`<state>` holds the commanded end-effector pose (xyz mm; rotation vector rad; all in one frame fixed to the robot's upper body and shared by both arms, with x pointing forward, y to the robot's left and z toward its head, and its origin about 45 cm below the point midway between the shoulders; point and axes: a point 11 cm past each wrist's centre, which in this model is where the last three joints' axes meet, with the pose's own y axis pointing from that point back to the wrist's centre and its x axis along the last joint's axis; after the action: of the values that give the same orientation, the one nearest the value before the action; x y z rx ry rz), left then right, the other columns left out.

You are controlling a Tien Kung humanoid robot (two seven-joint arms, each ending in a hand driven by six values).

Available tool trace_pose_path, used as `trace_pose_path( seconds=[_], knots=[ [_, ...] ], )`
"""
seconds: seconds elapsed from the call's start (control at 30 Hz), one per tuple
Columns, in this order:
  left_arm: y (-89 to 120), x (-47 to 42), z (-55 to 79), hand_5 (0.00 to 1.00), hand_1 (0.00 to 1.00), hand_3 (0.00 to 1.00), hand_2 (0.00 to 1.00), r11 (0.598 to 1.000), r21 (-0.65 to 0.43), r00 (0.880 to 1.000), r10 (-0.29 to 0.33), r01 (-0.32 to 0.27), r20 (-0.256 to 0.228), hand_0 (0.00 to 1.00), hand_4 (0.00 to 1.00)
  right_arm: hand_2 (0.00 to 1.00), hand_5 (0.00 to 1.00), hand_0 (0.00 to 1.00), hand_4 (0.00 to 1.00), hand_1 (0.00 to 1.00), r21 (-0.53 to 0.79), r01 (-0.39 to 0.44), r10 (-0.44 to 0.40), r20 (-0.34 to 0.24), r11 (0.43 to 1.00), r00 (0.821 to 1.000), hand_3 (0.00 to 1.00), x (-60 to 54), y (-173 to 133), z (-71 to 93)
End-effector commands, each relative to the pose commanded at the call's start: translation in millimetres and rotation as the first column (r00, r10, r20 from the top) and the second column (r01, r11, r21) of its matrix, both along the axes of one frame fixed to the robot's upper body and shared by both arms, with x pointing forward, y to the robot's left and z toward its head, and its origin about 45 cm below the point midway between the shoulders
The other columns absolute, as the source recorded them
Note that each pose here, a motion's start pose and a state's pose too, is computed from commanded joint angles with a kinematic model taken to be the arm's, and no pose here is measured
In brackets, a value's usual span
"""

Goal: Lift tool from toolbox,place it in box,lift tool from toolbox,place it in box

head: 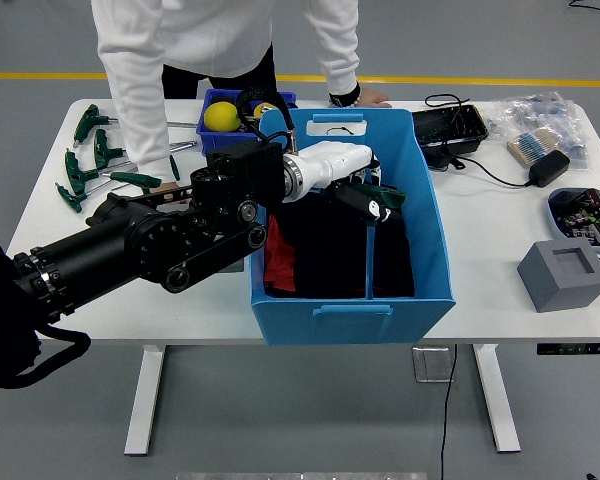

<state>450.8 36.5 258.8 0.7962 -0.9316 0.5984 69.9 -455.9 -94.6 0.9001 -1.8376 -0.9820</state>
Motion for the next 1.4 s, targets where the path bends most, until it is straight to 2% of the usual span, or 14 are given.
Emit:
trace_pose_path(
  seconds=[0.2, 0.23, 0.27, 0.33, 0.5, 0.63, 0.8, 0.83, 0.9, 0.93, 1.07, 1.23, 1.27, 1.4],
  knots=[
    [-4.4, 4.4, 18.4, 0.713, 0.349, 0.538, 0.396, 1.0, -0.01, 1.0, -0.01, 0.01, 0.023, 0.42, 0.943, 0.762, 0.733, 0.725, 0.852, 0.711, -0.004, -0.001, 0.001, 0.003, 1.0, 1.0, 0.618, 0.7, -1.8, 0.9],
    [-5.6, 5.9, 24.2, 0.713, 0.349, 0.538, 0.396, 1.0, -0.012, 0.999, -0.012, 0.012, 0.035, 0.42, 0.943, 0.762, 0.733, 0.725, 0.852, 0.711, -0.006, -0.002, 0.002, 0.002, 1.0, 1.0, 0.618, 0.9, -2.2, 1.1],
    [-6.6, 7.1, 29.2, 0.718, 0.391, 0.557, 0.45, 1.0, -0.014, 0.999, -0.014, 0.014, 0.045, 0.436, 0.947, 0.762, 0.731, 0.724, 0.852, 0.711, -0.006, -0.004, 0.004, 0.002, 1.0, 1.0, 0.618, 1.1, -2.5, 1.2],
    [-7.9, 8.5, 35.1, 0.718, 0.391, 0.557, 0.45, 1.0, -0.016, 0.998, -0.016, 0.017, 0.054, 0.436, 0.947, 0.762, 0.731, 0.724, 0.852, 0.711, -0.007, -0.007, 0.007, 0.001, 1.0, 1.0, 0.618, 1.3, -2.9, 1.4],
    [-17.7, 8.9, 60.7, 0.724, 0.412, 0.566, 0.479, 0.999, -0.031, 0.996, -0.043, 0.045, 0.083, 0.437, 0.952, 0.762, 0.73, 0.724, 0.851, 0.71, -0.011, -0.016, 0.016, -0.001, 1.0, 1.0, 0.616, 2.2, -5.0, 2.4],
    [-29.0, 0.3, 73.8, 0.724, 0.412, 0.566, 0.479, 0.995, -0.05, 0.991, -0.082, 0.088, 0.11, 0.437, 0.952, 0.762, 0.73, 0.724, 0.851, 0.71, -0.012, -0.012, 0.012, -0.002, 1.0, 1.0, 0.616, 0.7, -5.3, 2.3],
    [-38.4, -14.1, 75.1, 0.736, 0.433, 0.574, 0.503, 0.99, -0.03, 0.982, -0.129, 0.134, 0.135, 0.445, 0.961, 0.762, 0.73, 0.721, 0.851, 0.706, -0.011, -0.001, 0.001, -0.003, 1.0, 1.0, 0.616, -2.9, -4.6, 1.4],
    [-38.0, -16.2, 75.8, 0.736, 0.433, 0.574, 0.503, 0.99, -0.013, 0.979, -0.136, 0.14, 0.15, 0.445, 0.961, 0.762, 0.73, 0.721, 0.851, 0.706, -0.01, 0.002, -0.002, -0.004, 1.0, 1.0, 0.616, -3.8, -4.2, 1.1],
    [-34.4, -22.0, 79.6, 0.741, 0.42, 0.581, 0.479, 0.985, 0.069, 0.964, -0.166, 0.155, 0.209, 0.459, 0.961, 0.762, 0.73, 0.721, 0.851, 0.707, -0.009, 0.011, -0.011, -0.006, 1.0, 1.0, 0.617, -6.9, -2.8, 0.1],
    [-32.0, -22.5, 80.5, 0.741, 0.42, 0.581, 0.479, 0.983, 0.097, 0.96, -0.171, 0.153, 0.223, 0.459, 0.961, 0.762, 0.73, 0.721, 0.851, 0.707, -0.008, 0.013, -0.013, -0.007, 1.0, 1.0, 0.617, -7.6, -2.5, -0.1],
    [-3.6, -15.3, 90.2, 0.758, 0.432, 0.581, 0.482, 0.966, 0.245, 0.933, -0.162, 0.083, 0.322, 0.468, 0.963, 0.761, 0.729, 0.72, 0.85, 0.706, -0.005, 0.021, -0.021, -0.013, 1.0, 1.0, 0.616, -11.9, -0.9, -1.5],
    [49.1, -3.2, 105.9, 0.758, 0.432, 0.581, 0.482, 0.983, 0.183, 0.927, -0.062, -0.007, 0.371, 0.468, 0.963, 0.761, 0.729, 0.72, 0.85, 0.706, 0.003, 0.032, -0.032, -0.023, 0.999, 0.999, 0.616, -19.2, 2.3, -3.8],
    [61.3, -1.2, 108.8, 0.796, 0.498, 0.601, 0.557, 0.986, 0.164, 0.924, -0.035, -0.03, 0.38, 0.462, 0.931, 0.76, 0.729, 0.718, 0.85, 0.705, 0.004, 0.038, -0.038, -0.023, 0.999, 0.999, 0.616, -20.6, 2.9, -4.3],
    [103.4, 2.5, 109.5, 0.796, 0.498, 0.601, 0.557, 0.989, 0.111, 0.921, 0.05, -0.101, 0.386, 0.462, 0.931, 0.76, 0.729, 0.718, 0.85, 0.705, 0.009, 0.05, -0.05, -0.027, 0.999, 0.998, 0.616, -24.6, 4.9, -5.6]
  ],
)
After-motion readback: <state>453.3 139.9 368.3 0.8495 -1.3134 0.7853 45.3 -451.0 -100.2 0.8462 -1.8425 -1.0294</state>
